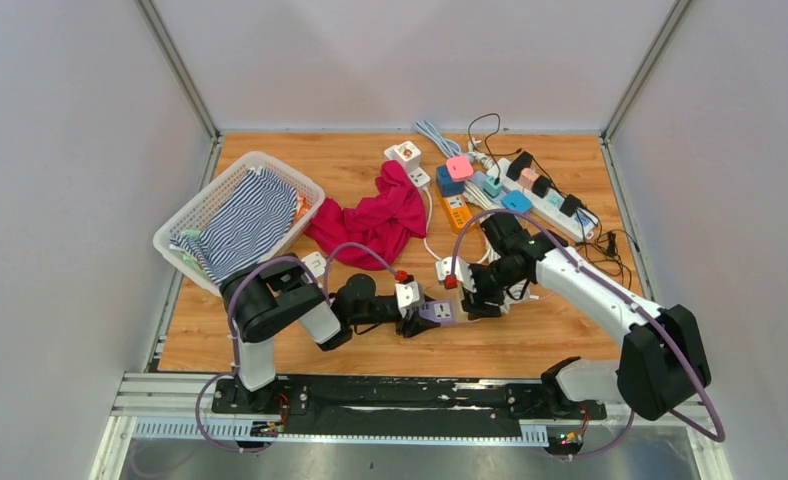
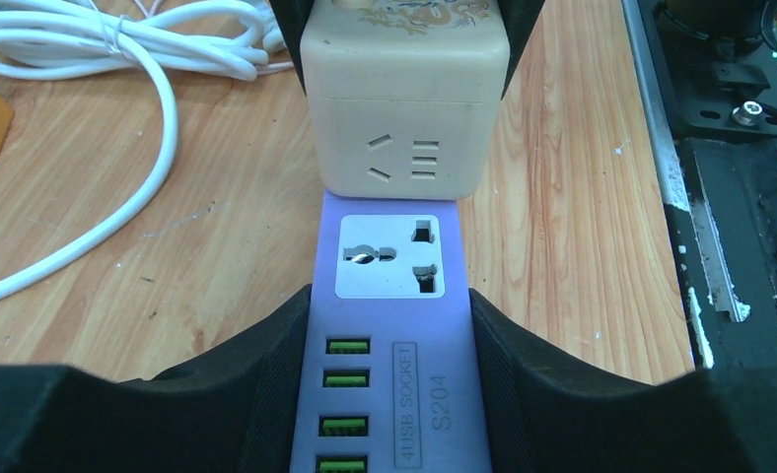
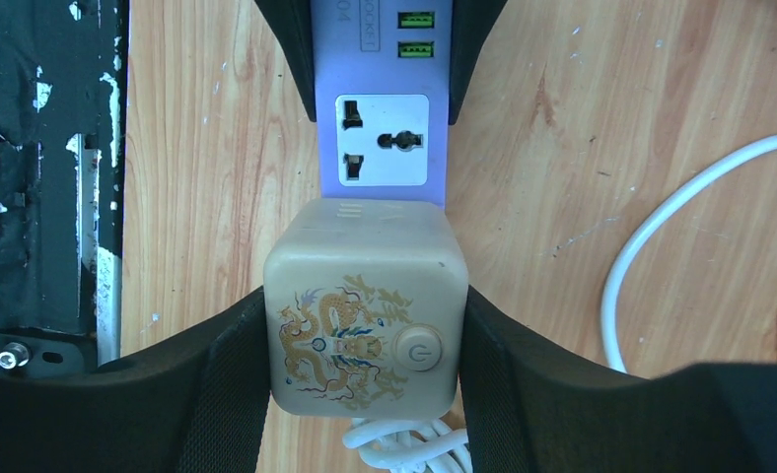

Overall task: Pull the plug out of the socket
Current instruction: Remove the plug from the socket.

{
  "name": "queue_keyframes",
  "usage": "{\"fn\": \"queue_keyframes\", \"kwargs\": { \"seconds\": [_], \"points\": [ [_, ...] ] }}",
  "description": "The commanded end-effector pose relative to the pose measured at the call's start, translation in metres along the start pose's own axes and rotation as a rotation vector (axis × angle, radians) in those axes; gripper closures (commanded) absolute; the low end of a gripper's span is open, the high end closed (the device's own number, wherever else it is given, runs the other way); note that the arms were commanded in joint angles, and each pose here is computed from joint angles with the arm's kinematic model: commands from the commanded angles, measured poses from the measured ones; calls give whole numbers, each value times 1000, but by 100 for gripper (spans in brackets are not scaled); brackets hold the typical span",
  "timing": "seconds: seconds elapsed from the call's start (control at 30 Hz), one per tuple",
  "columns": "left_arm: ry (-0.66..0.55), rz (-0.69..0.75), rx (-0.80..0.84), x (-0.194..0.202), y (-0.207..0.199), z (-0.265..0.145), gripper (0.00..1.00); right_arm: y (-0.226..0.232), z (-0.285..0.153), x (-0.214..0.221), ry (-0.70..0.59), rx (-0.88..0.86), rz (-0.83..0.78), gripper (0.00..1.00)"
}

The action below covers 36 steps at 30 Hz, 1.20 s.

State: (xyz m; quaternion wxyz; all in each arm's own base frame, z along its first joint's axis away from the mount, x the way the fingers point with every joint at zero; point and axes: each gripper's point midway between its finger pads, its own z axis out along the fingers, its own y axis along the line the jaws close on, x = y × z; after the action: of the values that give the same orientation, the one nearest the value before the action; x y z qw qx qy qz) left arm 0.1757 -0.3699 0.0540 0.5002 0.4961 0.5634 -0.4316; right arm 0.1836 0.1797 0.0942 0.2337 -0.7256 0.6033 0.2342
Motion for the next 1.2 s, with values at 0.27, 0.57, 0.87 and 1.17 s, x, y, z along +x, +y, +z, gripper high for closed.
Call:
{"fn": "queue_keyframes", "kwargs": {
  "seconds": [0.27, 0.57, 0.87, 1.17],
  "points": [
    [50, 27, -10, 6, 2, 12, 100, 35, 3, -27, -168, -119, -88, 100],
    [57, 39, 2, 7, -2, 12, 100, -6, -8, -4, -62, -10, 103, 100],
    [63, 32, 8, 8, -2, 14, 100, 38, 18, -16, -117, -155, -94, 100],
    [65, 34, 23, 8, -4, 14, 100, -3, -9, 1, -114, -35, 142, 100]
  ]
}}
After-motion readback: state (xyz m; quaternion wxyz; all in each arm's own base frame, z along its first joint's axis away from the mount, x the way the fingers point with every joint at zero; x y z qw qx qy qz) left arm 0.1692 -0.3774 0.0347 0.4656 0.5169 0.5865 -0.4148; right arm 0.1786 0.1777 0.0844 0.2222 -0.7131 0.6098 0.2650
